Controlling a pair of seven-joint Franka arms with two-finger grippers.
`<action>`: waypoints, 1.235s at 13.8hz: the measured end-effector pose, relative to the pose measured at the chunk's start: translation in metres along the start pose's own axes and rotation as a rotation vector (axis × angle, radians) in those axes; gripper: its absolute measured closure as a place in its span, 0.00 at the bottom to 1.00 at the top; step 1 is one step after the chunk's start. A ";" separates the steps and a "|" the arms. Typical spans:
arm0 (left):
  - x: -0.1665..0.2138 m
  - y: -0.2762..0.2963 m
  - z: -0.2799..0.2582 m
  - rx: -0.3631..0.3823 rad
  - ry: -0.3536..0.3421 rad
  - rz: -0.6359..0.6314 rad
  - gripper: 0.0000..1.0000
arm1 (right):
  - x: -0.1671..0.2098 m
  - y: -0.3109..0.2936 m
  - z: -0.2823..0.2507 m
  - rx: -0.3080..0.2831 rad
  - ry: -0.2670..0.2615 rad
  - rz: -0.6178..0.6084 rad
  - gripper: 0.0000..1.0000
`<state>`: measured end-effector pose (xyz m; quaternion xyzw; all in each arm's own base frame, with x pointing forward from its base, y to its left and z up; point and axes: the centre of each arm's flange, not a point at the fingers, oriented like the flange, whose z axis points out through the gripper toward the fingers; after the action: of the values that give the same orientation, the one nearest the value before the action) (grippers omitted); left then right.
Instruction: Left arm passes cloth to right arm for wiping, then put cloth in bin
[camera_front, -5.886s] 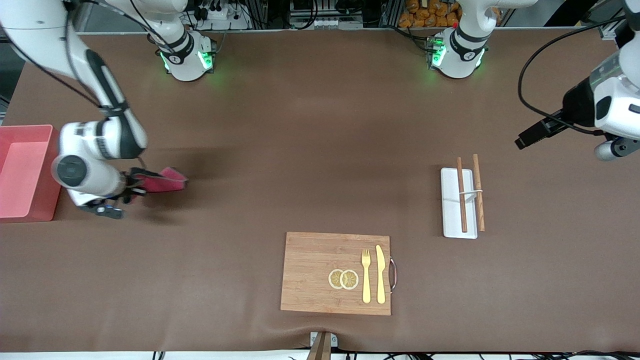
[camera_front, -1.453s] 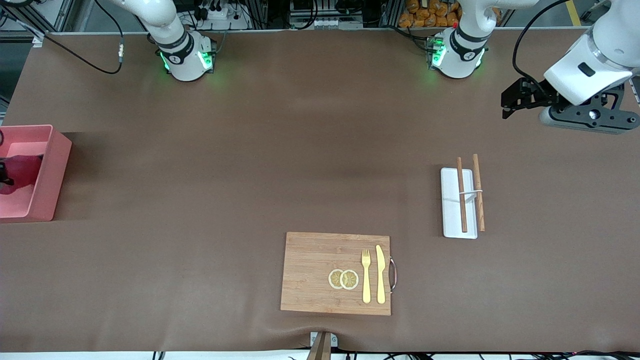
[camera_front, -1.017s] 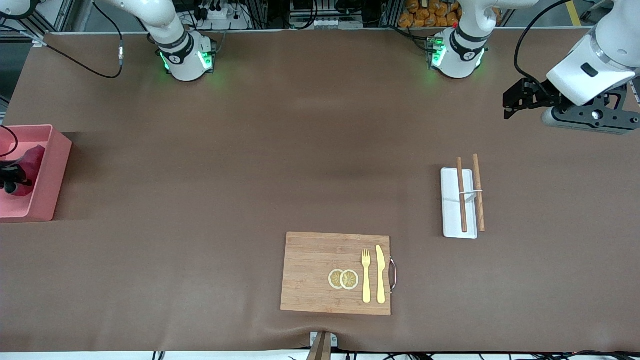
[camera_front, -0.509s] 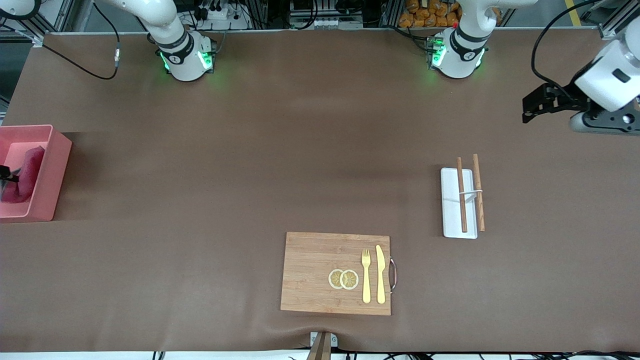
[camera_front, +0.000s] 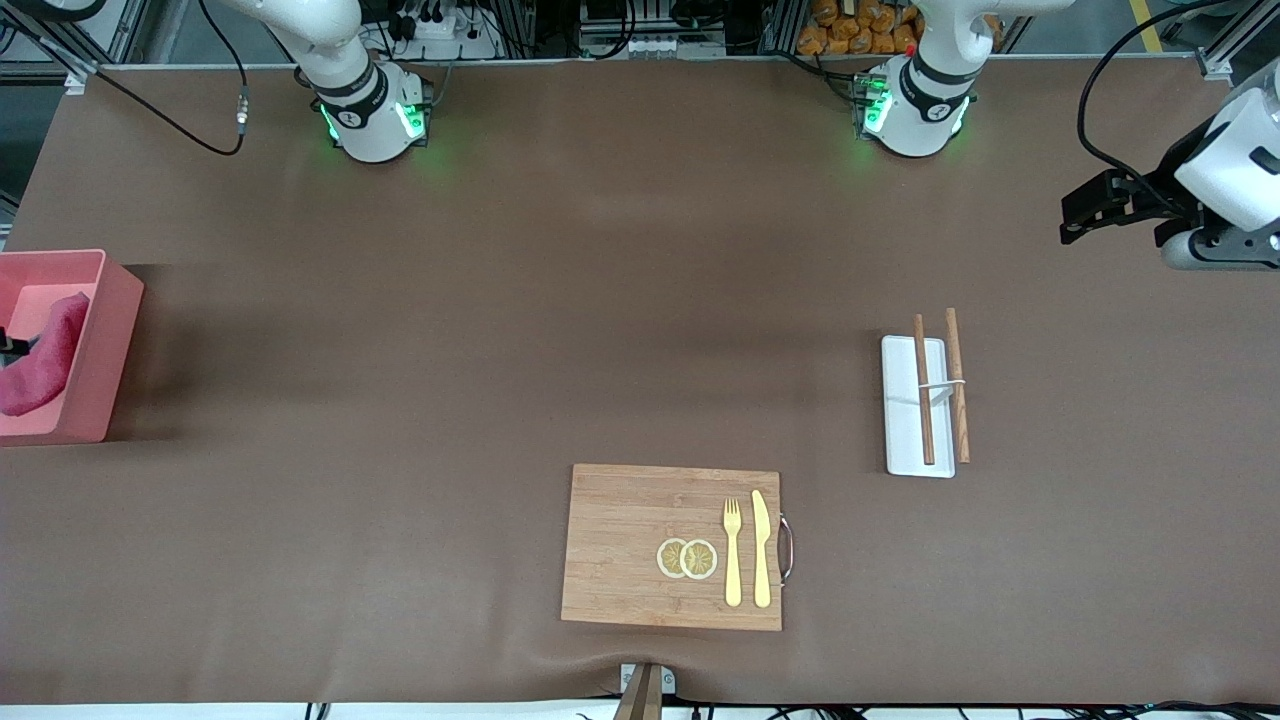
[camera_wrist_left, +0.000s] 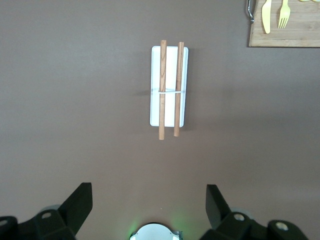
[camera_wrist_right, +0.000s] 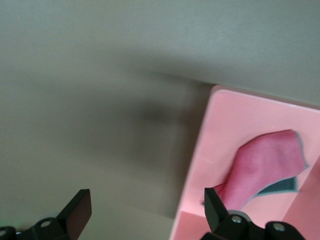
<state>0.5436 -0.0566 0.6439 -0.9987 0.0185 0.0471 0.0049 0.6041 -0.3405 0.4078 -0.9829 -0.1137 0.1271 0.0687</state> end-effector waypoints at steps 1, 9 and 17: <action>-0.001 -0.001 -0.003 0.000 0.006 -0.002 0.00 | 0.010 -0.018 -0.001 0.000 -0.011 0.024 0.00; -0.019 -0.015 -0.020 -0.008 0.005 -0.017 0.00 | 0.061 -0.174 0.010 0.040 -0.064 0.278 0.00; -0.007 -0.010 -0.017 -0.027 0.071 0.002 0.00 | 0.015 -0.305 -0.034 -0.081 0.075 0.390 0.00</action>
<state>0.5383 -0.0461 0.6621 -0.9997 0.0192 0.0118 -0.0095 0.5641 -0.0461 0.4870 -0.9924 0.0764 0.0966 0.0075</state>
